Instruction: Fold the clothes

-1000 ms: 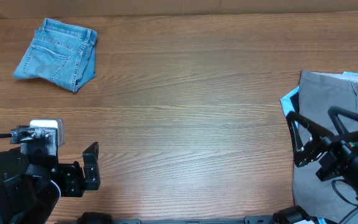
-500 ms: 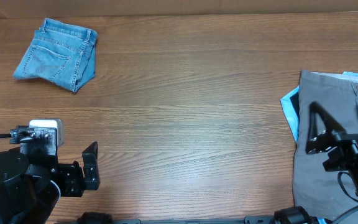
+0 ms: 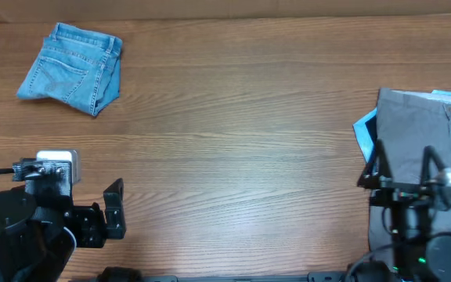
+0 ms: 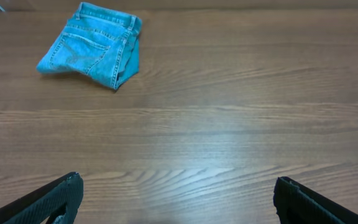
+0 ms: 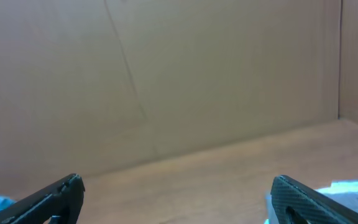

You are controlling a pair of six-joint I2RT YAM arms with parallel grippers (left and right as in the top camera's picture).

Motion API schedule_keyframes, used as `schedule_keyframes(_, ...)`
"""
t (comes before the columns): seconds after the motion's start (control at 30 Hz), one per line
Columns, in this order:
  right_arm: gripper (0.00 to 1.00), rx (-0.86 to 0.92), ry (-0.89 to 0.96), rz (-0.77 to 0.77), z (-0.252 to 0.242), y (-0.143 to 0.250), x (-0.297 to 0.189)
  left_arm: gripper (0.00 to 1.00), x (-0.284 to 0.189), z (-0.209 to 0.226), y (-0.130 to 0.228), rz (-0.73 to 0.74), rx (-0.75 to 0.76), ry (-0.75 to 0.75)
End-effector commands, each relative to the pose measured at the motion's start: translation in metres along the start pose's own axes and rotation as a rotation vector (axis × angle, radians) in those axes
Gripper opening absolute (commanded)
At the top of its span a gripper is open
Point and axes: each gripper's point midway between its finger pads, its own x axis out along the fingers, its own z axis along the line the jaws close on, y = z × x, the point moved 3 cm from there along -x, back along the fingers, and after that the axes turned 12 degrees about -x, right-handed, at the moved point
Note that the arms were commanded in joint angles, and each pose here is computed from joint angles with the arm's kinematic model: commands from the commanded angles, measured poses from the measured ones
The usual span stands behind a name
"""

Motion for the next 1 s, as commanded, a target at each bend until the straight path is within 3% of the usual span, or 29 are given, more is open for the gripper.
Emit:
schedule_keyframes(0.0,1.0,-0.01,0.013,0.014,-0.003,0.047,0.003,1.0,-0.001,0.001,-0.001,-0.007,-0.01,-0.005)
schedule_keyframes(0.33,1.0,0.008,-0.019,-0.093,0.002,0.11,0.021,1.0,-0.001,0.001,-0.001,-0.007,-0.01,-0.005)
schedule_keyframes(0.7,1.0,-0.012,-0.031,0.059,0.003,0.142,0.022,1.0,-0.001,0.001,-0.001,-0.007,-0.01,-0.005)
schedule_keyframes(0.97,1.0,-0.012,-0.03,0.059,0.003,0.142,0.022,1.0,-0.001,0.001,-0.001,-0.007,-0.01,-0.005)
